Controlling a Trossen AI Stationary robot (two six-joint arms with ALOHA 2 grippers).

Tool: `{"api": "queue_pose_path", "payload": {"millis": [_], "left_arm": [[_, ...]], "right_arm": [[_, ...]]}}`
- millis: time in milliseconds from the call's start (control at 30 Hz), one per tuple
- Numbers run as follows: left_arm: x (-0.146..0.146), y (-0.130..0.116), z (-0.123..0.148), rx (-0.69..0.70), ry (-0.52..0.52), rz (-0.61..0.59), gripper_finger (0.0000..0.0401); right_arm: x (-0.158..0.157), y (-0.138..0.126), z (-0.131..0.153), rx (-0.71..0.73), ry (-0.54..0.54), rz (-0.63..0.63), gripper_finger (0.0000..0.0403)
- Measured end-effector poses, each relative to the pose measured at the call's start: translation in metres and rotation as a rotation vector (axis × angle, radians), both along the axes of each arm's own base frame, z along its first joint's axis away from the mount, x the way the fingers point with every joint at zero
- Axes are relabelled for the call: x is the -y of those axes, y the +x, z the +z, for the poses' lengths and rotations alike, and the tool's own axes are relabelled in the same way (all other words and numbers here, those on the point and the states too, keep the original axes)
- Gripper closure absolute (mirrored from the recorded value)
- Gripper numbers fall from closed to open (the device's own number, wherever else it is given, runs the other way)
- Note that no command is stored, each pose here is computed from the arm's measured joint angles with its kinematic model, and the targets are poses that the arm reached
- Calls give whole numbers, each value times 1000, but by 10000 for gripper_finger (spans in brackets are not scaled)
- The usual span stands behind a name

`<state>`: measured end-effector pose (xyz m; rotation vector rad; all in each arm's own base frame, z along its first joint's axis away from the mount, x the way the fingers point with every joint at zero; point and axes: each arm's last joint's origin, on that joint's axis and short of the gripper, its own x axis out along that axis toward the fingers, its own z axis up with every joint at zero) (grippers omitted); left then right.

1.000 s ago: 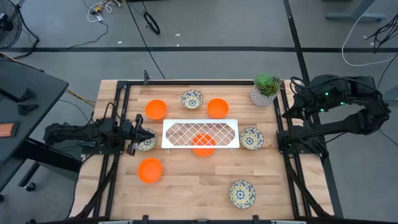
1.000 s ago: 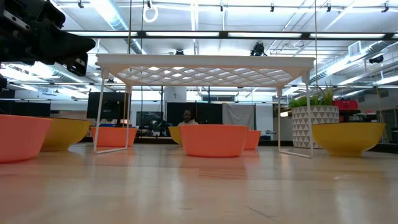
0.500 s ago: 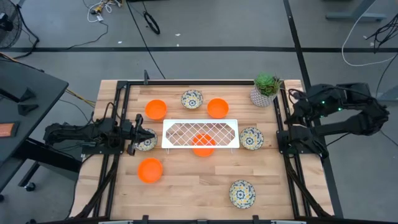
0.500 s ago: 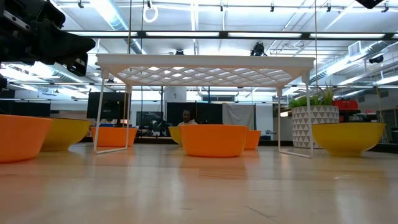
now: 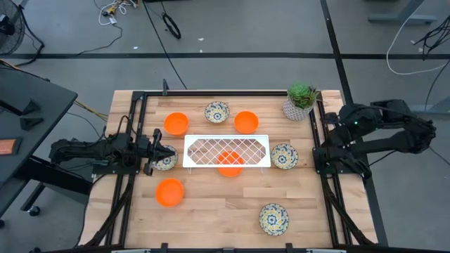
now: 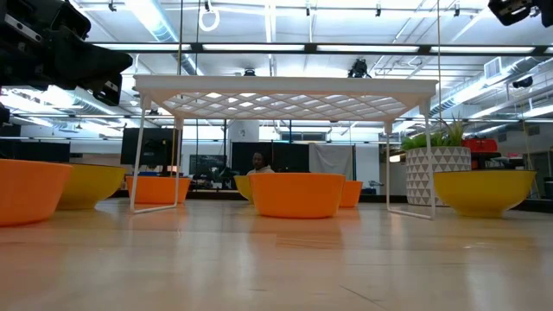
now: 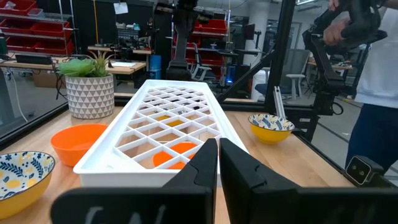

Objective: Pick & Place Mini bowls
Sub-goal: Put the white patterned bowl on the shelf

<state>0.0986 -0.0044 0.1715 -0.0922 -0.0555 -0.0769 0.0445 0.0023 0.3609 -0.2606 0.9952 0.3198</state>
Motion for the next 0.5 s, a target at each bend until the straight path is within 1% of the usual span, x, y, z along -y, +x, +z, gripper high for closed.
{"api": "queue_pose_path", "payload": {"millis": [133,267,367,500], "left_arm": [[0,0,0,0,0,1,378],[0,0,0,0,0,0,378],[0,0,0,0,0,0,378],[0,0,0,0,0,0,378]], "right_arm": [[0,1,-6,6,-67,112,403],[0,5,-13,5,-99,170,403],[1,8,-17,2,-109,187,403],[2,15,-22,-28,-144,165,403]]}}
